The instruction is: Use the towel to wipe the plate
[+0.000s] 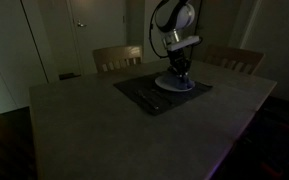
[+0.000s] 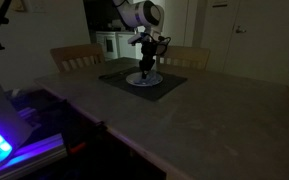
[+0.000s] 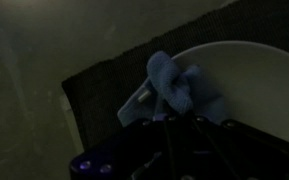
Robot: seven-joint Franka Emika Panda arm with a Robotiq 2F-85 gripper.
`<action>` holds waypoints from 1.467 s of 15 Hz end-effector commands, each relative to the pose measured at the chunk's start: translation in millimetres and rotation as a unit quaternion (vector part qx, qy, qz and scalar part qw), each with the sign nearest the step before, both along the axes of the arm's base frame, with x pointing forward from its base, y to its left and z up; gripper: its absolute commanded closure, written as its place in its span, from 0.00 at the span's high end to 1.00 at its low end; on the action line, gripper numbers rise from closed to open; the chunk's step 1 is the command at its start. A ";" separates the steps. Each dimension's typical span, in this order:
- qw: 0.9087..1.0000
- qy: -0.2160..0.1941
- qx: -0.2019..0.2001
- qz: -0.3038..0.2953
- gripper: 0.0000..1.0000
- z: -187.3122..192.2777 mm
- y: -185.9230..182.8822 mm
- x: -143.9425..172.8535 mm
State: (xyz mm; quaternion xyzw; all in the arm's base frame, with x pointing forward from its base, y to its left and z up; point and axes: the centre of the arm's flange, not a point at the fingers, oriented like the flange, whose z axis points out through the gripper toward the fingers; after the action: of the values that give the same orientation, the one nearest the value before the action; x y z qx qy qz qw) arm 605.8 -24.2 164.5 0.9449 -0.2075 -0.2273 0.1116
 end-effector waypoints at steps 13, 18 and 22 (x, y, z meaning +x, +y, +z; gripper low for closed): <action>0.969 -0.167 0.091 0.156 0.02 118.7 79.4 125.2; 0.955 -0.172 0.096 0.221 0.02 116.1 149.3 143.0; 0.951 -0.159 0.094 0.247 0.02 95.0 186.5 133.6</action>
State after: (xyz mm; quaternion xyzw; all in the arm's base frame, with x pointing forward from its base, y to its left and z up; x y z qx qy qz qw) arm 728.0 149.1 270.2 0.9983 0.0201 -0.0469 0.0279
